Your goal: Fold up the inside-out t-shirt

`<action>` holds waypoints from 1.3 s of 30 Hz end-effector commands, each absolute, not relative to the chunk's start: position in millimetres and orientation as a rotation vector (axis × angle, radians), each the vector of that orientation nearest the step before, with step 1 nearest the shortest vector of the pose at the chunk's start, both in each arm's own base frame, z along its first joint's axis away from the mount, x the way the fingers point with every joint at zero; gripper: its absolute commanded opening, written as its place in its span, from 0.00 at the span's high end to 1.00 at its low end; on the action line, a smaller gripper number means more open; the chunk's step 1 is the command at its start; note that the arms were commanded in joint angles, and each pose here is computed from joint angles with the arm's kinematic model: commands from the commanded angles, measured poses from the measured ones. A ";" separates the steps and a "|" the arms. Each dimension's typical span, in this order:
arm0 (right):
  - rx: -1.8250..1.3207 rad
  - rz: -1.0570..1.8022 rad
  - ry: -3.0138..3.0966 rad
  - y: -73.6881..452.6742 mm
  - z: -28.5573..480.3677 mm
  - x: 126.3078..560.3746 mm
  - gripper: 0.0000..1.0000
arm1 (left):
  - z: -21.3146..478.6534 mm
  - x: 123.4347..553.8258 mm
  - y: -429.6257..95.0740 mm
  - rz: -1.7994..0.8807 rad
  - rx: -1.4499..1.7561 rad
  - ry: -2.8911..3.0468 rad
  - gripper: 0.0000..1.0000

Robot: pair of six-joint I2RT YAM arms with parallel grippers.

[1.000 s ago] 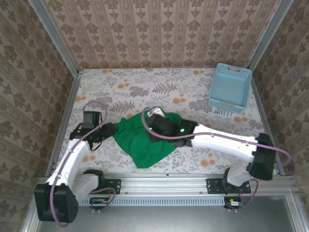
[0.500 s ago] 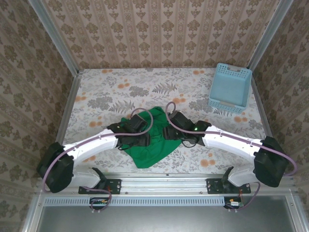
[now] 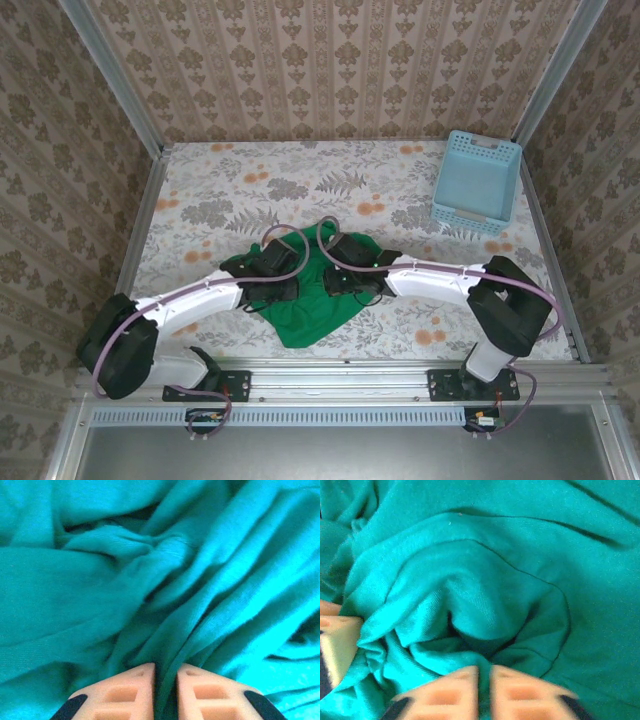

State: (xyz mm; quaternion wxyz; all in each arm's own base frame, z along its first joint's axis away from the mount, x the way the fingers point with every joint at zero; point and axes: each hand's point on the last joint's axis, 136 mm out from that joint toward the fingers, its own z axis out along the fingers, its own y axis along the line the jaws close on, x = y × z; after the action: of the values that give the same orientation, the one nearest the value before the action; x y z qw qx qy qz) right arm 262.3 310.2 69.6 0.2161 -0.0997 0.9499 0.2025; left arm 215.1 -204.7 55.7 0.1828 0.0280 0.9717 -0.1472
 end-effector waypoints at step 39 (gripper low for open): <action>-0.658 0.530 2.370 338.1 105.1 157.1 1.00 | 86.8 304.8 -184.3 -0.533 -0.007 2.632 1.00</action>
State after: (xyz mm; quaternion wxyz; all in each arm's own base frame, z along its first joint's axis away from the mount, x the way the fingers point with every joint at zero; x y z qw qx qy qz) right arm 151.5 318.8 95.3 0.2879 -0.2562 0.9025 0.1922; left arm 270.7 -174.1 64.6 0.1894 -0.0250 0.9664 -0.1718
